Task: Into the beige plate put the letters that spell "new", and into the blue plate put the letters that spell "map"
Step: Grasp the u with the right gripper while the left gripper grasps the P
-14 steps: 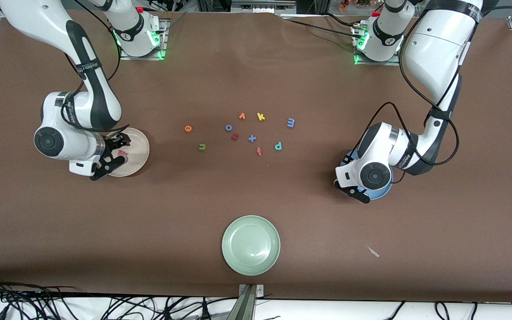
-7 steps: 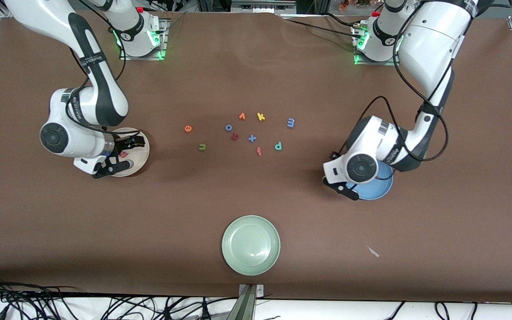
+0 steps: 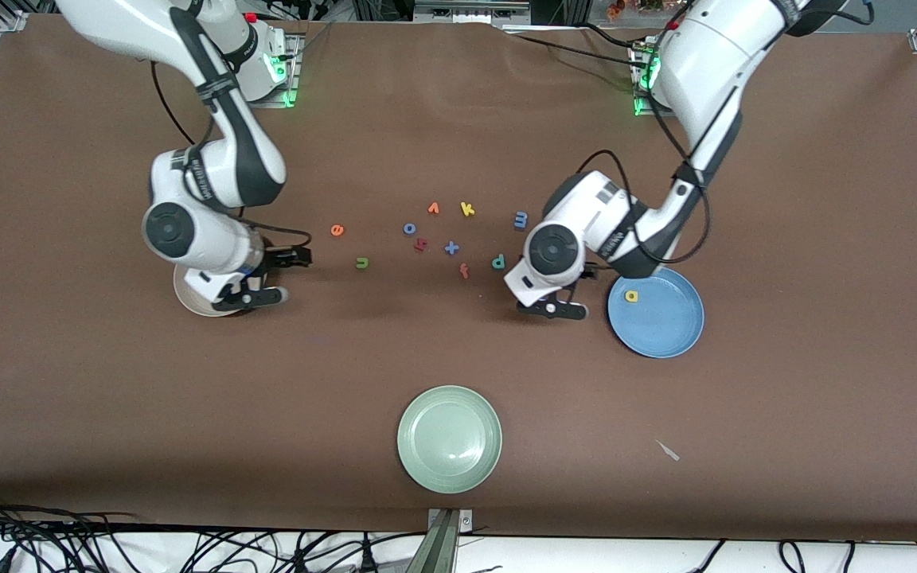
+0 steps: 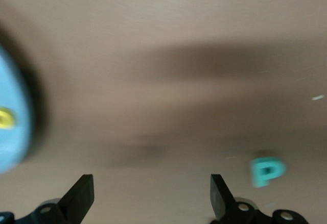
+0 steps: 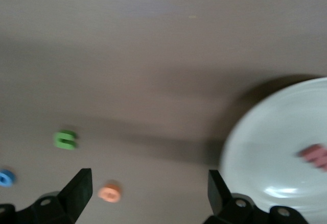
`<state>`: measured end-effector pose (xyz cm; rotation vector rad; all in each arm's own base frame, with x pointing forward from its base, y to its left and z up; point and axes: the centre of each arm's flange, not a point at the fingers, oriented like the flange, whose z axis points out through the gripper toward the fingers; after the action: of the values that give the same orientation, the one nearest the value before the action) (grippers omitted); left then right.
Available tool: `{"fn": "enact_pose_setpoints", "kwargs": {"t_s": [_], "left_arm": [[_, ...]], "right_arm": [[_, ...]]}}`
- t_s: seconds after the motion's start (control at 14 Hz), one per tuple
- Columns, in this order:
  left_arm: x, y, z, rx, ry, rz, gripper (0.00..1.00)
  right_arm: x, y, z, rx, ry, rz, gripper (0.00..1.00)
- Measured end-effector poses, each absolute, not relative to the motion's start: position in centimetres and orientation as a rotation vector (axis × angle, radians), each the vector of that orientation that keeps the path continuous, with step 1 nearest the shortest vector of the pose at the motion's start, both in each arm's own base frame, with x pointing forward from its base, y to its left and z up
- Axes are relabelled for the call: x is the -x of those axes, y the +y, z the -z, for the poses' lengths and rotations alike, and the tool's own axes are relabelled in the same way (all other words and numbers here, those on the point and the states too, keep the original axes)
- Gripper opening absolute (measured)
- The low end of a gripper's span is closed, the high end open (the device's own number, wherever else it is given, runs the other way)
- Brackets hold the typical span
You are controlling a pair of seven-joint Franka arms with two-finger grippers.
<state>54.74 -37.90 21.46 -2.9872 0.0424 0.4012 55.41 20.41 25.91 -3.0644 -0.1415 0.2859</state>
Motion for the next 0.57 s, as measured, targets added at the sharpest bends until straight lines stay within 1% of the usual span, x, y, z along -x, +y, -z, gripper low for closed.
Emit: {"fn": "enact_pose_setpoints", "kwargs": {"t_s": [0.21, 0.43, 0.57], "left_arm": [[-52.6, -42.0, -19.1, 3.048, -0.133, -0.368, 1.00], [-51.7, -43.1, -17.5, 3.045, -0.178, -0.375, 1.00], [-51.6, -43.1, -16.9, 3.049, -0.190, -0.381, 0.95]], "right_arm": [[-54.0, 24.9, -25.6, 3.081, -0.036, -0.234, 1.00], [-53.6, 26.8, -23.8, 3.084, 0.076, -0.178, 1.00], [-53.1, 28.4, -22.0, 3.086, 0.090, -0.153, 1.00]]}}
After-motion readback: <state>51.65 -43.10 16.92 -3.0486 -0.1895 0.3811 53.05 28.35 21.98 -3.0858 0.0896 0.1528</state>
